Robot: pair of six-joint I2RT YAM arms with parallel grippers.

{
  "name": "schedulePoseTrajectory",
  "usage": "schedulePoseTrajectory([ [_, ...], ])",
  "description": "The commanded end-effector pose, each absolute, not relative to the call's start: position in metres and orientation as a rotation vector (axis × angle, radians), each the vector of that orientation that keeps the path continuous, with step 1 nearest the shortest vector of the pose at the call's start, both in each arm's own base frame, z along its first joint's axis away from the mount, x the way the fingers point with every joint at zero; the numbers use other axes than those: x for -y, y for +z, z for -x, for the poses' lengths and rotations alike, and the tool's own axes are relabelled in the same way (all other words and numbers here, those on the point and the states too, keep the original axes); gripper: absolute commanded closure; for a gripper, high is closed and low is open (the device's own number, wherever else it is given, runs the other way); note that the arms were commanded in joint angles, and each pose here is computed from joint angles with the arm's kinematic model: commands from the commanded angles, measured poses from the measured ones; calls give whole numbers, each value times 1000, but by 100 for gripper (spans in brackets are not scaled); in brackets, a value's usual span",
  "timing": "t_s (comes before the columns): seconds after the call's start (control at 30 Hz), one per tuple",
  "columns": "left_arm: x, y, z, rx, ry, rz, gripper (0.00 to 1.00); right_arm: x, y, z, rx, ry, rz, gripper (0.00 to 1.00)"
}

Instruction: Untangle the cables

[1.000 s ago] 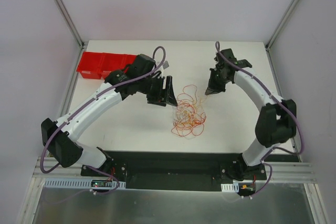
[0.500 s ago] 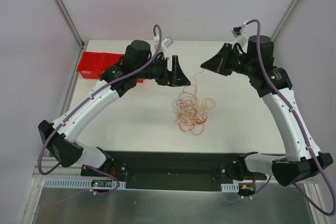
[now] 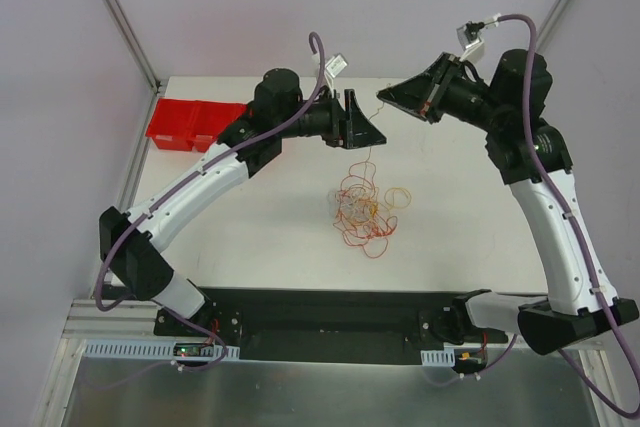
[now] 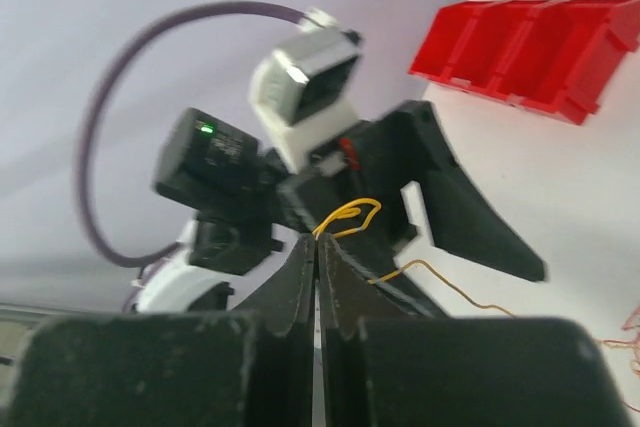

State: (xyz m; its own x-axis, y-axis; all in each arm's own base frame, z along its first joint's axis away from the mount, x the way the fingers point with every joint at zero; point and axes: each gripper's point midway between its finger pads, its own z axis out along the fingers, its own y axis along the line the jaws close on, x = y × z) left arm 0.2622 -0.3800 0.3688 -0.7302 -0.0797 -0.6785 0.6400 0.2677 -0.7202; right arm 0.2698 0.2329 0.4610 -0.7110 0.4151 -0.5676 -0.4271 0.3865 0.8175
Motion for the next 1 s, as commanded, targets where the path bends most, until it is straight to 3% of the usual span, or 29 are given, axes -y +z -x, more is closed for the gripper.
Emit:
schedulePoseTrajectory([
  [0.0,397,376,-264,-1816,-1599,-493,39,-237,538,-248,-1675,1565,73,100],
  [0.3,404,323,-278,-1948,-1563,-415,53,-223,642,-214,-1415,1611,140,99],
  [0.57,394,307,-277,-2009,-1553,-381,65,-208,690,-191,-1252,1589,168,100],
  [0.67,389,324,-278,-1966,-1557,-384,81,-209,688,-193,-1259,1578,167,100],
  [0.73,388,342,-279,-1919,-1562,-405,85,-210,678,-198,-1289,1568,154,100],
  [0.87,385,380,-278,-1822,-1548,-450,87,-211,664,-204,-1322,1555,137,100],
  [0.97,383,390,-270,-1785,-1558,-500,80,-210,667,-205,-1312,1552,130,100],
])
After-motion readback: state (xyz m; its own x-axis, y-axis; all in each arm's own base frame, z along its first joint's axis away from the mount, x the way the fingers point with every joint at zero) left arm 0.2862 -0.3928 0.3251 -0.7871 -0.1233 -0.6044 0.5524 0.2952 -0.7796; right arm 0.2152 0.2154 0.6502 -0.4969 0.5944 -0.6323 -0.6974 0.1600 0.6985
